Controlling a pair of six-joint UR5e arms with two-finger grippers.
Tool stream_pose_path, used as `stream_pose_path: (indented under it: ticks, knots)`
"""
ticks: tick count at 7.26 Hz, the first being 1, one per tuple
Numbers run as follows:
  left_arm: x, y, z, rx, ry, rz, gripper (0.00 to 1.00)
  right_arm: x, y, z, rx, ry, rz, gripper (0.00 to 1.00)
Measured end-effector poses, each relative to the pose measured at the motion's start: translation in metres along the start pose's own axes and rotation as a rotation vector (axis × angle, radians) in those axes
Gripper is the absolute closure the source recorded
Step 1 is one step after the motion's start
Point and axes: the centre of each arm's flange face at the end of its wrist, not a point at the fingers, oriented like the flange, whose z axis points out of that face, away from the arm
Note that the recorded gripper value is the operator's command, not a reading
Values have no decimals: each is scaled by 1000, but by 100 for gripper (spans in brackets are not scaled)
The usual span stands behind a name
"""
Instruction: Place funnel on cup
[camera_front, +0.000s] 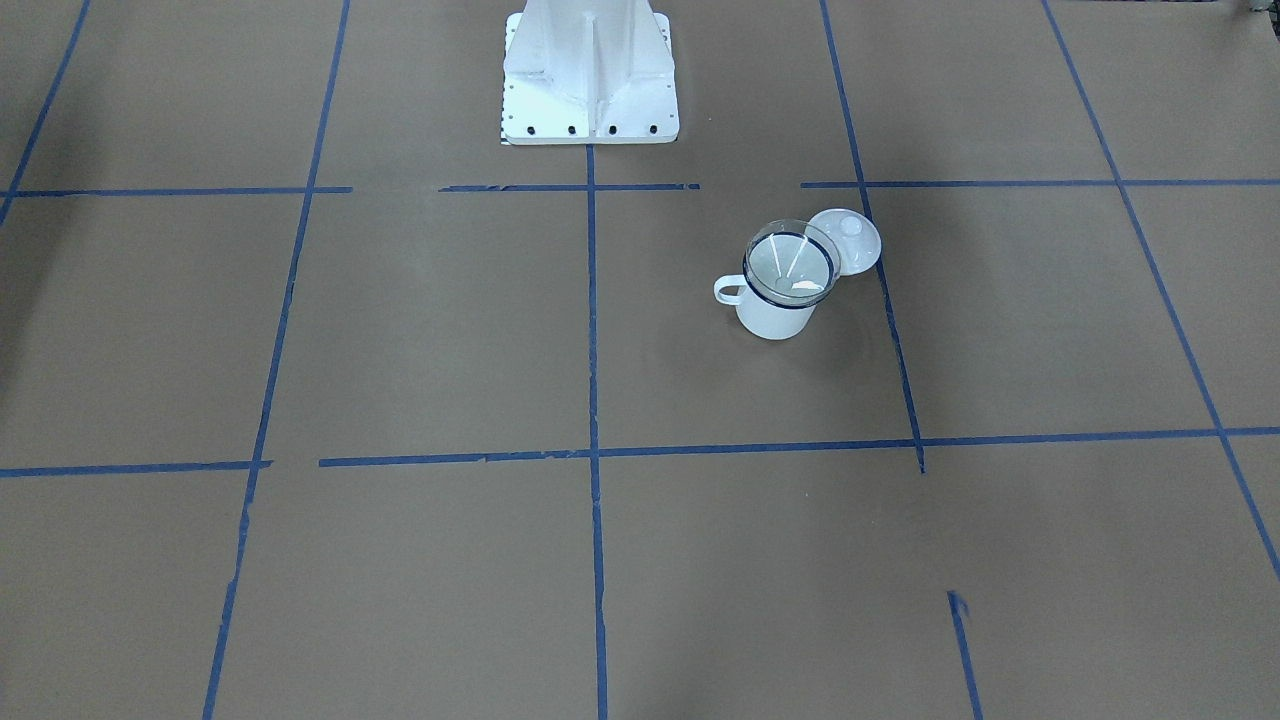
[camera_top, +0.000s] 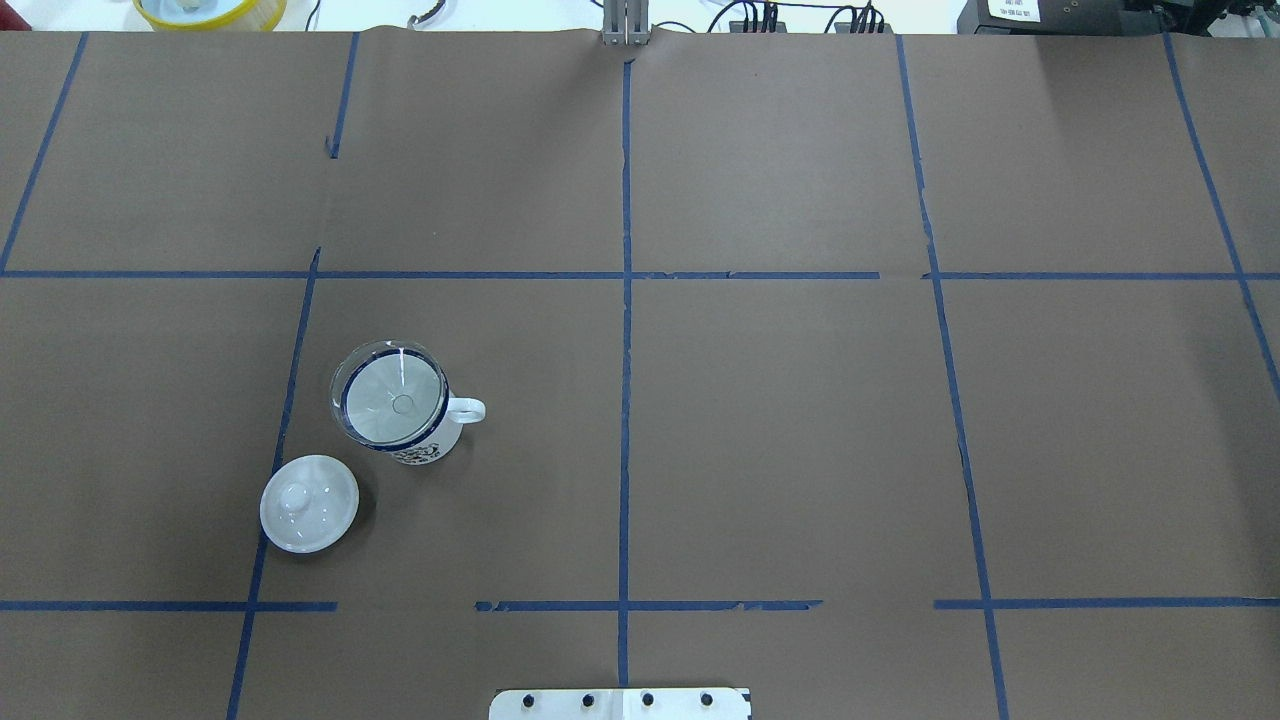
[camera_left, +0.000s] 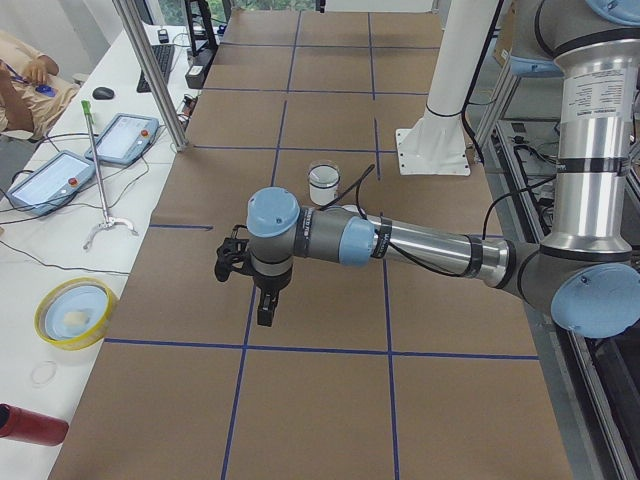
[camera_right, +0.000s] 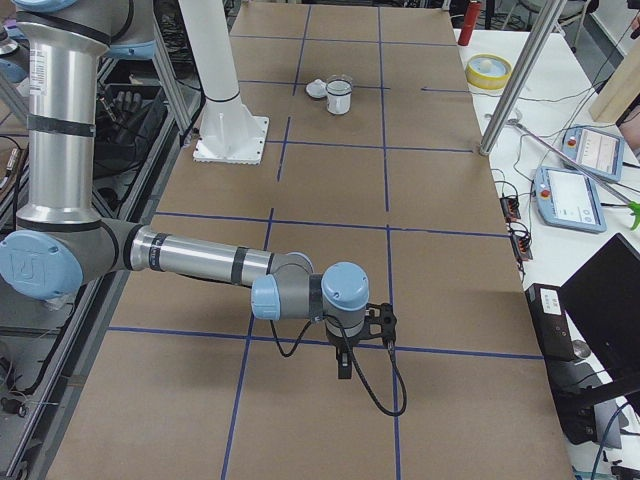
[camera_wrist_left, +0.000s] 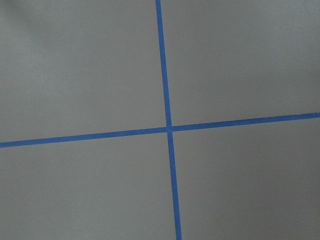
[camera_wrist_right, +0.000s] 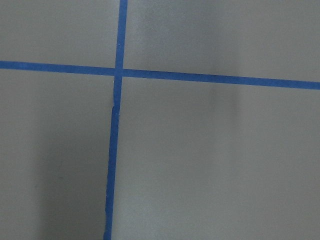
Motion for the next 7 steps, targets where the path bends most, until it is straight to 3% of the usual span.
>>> stream_pose_path:
  ticks: [3,7]
  knots:
    - [-33,37,35,-73,32,-81,0,0,0,0,0,1,0,0]
    - [-31,28,31,-68,23,-75,0,0,0,0,0,0,0,0]
